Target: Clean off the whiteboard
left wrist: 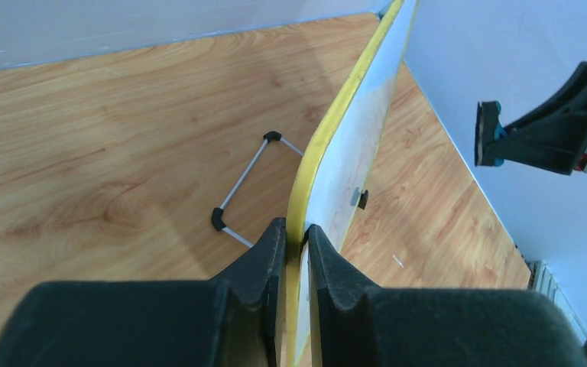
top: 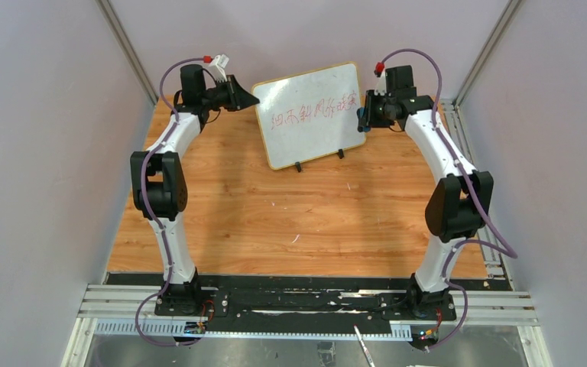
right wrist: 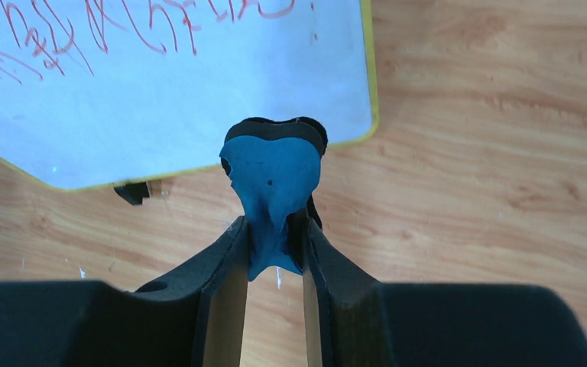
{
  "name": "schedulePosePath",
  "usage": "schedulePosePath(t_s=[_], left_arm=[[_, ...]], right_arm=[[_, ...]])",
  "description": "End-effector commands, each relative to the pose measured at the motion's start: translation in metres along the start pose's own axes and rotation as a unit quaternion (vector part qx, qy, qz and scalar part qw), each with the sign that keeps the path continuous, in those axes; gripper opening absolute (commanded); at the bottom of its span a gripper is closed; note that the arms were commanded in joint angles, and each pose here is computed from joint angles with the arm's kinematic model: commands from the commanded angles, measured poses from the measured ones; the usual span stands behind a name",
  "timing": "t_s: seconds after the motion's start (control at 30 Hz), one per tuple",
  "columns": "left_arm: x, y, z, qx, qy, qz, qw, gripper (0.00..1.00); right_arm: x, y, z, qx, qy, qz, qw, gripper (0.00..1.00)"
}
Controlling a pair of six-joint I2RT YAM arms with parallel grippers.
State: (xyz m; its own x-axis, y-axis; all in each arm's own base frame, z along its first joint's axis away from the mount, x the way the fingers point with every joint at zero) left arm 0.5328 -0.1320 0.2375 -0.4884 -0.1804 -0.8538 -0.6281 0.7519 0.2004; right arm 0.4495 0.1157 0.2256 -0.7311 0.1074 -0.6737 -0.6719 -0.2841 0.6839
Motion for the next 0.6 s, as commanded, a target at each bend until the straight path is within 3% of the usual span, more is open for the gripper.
schedulePosePath(t_s=[0.0,0.13,0.57], left_arm=[[-0.010,-0.005,0.001,0.002,-0.017,-0.014,1.000,0.09],[-0.009,-0.005,0.002,0.001,-0.017,-0.013,1.000,0.00],[0.003,-0.003,0.006,-0.007,-0.024,0.002,1.000,0.00]], right_arm=[[-0.025,-0.012,0.005,-0.022,-0.002,-0.018,1.000,0.01],[-0.042,-0.026,0.006,-0.029,-0.002,-0.036,0.999,0.00],[-0.072,-0.067,-0.004,-0.006,0.021,-0.072,0.997,0.01]])
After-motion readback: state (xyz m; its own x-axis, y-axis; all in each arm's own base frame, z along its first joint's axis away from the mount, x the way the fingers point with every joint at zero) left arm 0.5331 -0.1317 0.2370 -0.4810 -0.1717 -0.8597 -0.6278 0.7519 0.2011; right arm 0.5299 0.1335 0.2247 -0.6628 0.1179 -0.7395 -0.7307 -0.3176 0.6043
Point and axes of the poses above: each gripper's point midway between its finger pads, its own y axis back along the fingers, its own z axis along the line the jaws close on, x = y × z, the point moved 3 cm from there along y, back along the fingers, and after that the axes turned 5 degrees about -y, right-handed, at the moved point
